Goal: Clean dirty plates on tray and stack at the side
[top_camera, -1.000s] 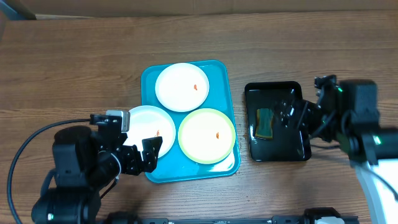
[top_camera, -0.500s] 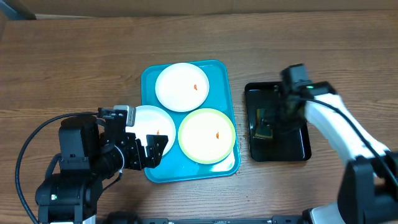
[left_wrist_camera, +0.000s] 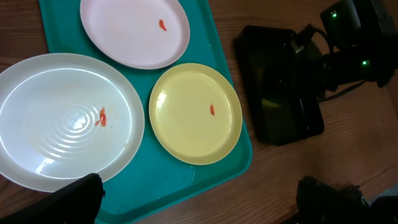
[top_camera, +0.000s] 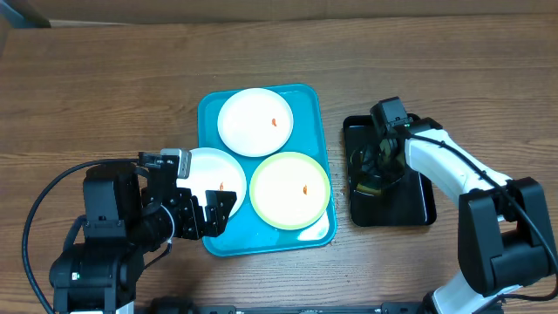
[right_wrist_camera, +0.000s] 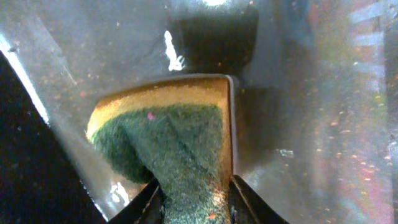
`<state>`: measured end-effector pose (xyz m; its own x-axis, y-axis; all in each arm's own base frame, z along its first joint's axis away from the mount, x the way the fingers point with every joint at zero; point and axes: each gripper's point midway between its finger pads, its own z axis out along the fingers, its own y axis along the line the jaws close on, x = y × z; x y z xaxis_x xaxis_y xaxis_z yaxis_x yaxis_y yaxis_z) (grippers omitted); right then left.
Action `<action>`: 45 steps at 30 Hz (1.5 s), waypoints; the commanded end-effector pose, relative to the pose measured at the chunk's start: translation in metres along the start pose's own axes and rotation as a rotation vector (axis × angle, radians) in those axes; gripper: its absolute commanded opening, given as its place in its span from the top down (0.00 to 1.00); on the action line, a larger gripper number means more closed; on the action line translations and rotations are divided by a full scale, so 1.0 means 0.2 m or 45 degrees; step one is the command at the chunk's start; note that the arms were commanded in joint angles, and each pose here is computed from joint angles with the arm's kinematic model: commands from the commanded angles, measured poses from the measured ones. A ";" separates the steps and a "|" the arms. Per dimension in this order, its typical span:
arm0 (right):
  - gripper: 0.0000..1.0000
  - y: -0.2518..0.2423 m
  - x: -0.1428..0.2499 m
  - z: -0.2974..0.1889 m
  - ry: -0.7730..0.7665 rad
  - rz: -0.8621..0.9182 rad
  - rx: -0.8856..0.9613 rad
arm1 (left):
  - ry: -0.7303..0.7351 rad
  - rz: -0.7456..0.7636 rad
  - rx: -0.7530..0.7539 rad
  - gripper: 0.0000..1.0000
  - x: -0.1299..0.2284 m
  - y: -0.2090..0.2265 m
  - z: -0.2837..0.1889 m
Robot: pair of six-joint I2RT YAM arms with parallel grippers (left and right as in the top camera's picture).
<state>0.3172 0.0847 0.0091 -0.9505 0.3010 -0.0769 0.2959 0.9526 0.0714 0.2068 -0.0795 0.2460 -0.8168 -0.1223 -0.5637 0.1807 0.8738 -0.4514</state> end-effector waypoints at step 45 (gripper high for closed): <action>0.77 -0.10 -0.03 -0.34 -0.213 0.004 0.097 | -0.032 0.019 0.030 0.00 -0.03 -0.04 -0.02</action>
<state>0.3041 0.0616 0.0629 -0.9248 0.3265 -0.1955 0.3336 0.9427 -0.0036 0.2088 -0.0795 0.2475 -0.8108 -0.1222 -0.5724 0.1855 0.8739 -0.4493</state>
